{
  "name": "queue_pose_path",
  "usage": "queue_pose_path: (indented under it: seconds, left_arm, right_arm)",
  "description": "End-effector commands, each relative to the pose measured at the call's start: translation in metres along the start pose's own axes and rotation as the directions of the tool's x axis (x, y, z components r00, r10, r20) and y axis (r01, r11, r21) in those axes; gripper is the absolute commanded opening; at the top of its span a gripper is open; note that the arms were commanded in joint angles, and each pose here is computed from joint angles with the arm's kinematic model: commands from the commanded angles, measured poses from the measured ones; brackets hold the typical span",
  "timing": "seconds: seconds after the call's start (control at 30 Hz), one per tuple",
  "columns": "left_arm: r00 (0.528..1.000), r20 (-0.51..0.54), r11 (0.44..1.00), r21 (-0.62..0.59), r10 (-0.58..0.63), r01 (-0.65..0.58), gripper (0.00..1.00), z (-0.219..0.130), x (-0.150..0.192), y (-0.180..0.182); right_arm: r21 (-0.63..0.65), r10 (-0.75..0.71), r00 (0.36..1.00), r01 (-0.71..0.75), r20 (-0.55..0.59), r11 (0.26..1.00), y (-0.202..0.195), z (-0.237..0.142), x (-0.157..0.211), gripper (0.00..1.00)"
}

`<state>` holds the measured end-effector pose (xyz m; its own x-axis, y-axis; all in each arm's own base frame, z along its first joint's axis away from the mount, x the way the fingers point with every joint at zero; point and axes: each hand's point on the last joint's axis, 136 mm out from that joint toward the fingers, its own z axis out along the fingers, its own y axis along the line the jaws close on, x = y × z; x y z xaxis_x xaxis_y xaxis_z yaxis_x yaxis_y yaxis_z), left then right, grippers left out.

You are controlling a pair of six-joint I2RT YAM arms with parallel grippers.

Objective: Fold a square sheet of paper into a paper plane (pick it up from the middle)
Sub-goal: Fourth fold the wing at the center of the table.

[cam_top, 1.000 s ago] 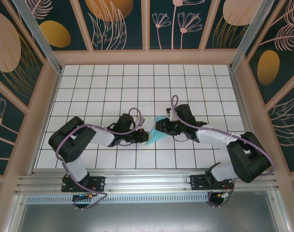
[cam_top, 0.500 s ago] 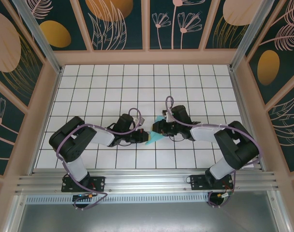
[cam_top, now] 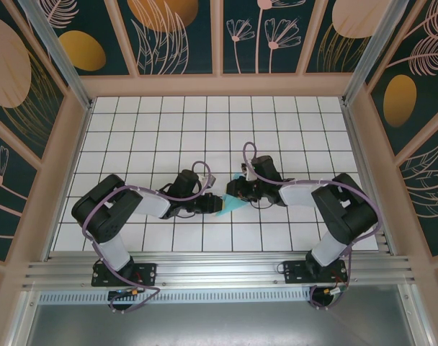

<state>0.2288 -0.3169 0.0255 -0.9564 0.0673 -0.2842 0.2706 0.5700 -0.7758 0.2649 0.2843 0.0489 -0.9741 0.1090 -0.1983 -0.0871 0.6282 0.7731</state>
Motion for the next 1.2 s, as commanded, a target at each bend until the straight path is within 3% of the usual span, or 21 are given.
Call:
queue_pose_path:
  seconds: [0.0,0.3,0.7,1.17]
  left_arm:
    - [1.0,-0.017,0.999,-0.029,0.015,-0.016,0.24,-0.004,0.006,0.007]
    - [0.999,-0.029,0.997,-0.063,0.046,-0.047,0.28,-0.006,0.009,0.013]
    - [0.998,-0.04,0.994,-0.098,0.052,-0.056,0.05,-0.007,0.012,0.021]
    - [0.997,-0.065,0.994,-0.097,0.034,-0.041,0.0,-0.001,0.012,0.022]
  right_arm:
    - [0.021,0.0,1.0,0.0,0.028,1.0,0.0,0.001,-0.011,0.28]
    - [0.018,0.001,1.0,-0.001,0.027,1.0,0.001,0.001,-0.014,0.28]
    - [0.021,0.008,1.0,-0.008,0.016,1.0,-0.001,0.003,-0.012,0.28]
    - [-0.093,-0.059,0.998,0.056,-0.025,0.994,0.035,0.004,-0.005,0.3]
